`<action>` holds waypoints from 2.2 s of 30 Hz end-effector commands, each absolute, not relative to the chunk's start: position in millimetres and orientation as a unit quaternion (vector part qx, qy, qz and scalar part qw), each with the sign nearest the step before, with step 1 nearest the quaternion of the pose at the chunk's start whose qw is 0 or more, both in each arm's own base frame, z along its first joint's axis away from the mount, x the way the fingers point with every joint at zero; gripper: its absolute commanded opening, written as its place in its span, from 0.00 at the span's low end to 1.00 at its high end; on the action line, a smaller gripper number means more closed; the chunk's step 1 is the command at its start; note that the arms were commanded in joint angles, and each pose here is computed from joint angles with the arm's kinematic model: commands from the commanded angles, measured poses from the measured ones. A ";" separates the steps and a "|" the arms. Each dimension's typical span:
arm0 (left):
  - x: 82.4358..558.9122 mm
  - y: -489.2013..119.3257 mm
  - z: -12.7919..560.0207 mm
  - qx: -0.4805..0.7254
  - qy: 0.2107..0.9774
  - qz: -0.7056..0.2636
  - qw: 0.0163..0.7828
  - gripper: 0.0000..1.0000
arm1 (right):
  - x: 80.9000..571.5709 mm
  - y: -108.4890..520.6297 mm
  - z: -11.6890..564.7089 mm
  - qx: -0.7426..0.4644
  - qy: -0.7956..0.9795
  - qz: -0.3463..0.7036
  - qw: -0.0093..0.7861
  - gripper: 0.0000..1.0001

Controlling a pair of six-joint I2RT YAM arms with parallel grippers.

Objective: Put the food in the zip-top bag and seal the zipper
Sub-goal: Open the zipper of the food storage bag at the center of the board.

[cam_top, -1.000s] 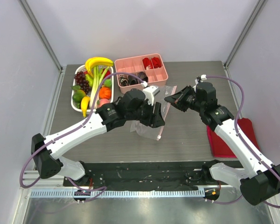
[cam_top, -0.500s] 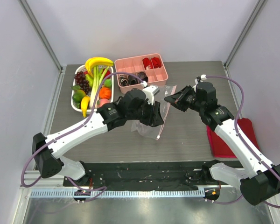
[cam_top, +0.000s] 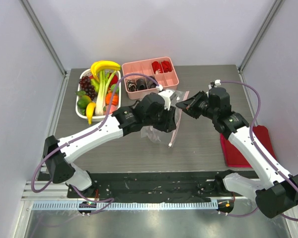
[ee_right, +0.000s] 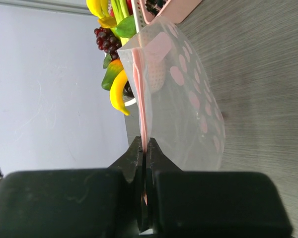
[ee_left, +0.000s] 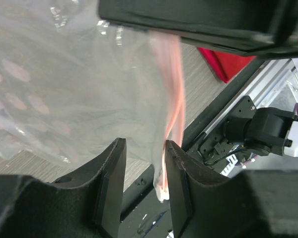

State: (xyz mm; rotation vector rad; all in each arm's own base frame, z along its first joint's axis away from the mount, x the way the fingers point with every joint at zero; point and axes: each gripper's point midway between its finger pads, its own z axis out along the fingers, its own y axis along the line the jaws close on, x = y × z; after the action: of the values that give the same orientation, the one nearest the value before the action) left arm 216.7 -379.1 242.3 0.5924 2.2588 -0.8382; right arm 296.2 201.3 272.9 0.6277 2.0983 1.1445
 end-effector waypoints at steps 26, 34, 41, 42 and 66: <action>240.0 -374.9 322.5 0.197 0.804 -0.352 0.437 0.00 | 275.3 198.9 325.7 0.065 0.784 0.437 0.436 0.78; 239.2 -381.9 333.4 0.196 0.798 -0.368 0.435 0.00 | 275.0 208.0 331.4 0.043 0.783 0.452 0.425 0.64; 243.5 -382.3 332.2 0.197 0.801 -0.358 0.438 0.00 | 277.5 220.6 333.4 0.029 0.779 0.476 0.406 0.45; 245.7 -380.5 334.1 0.196 0.799 -0.356 0.443 0.00 | 277.1 220.2 327.3 0.030 0.786 0.471 0.399 0.37; 272.5 -337.2 323.0 0.110 0.823 -0.382 0.407 0.00 | 274.0 190.3 303.7 0.001 0.824 0.379 0.422 0.01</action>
State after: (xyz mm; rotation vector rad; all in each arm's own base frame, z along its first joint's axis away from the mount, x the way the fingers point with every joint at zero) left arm 270.7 -348.4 299.0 0.3189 2.1372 -0.9417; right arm 269.3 209.1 290.1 0.0384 2.0970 1.0816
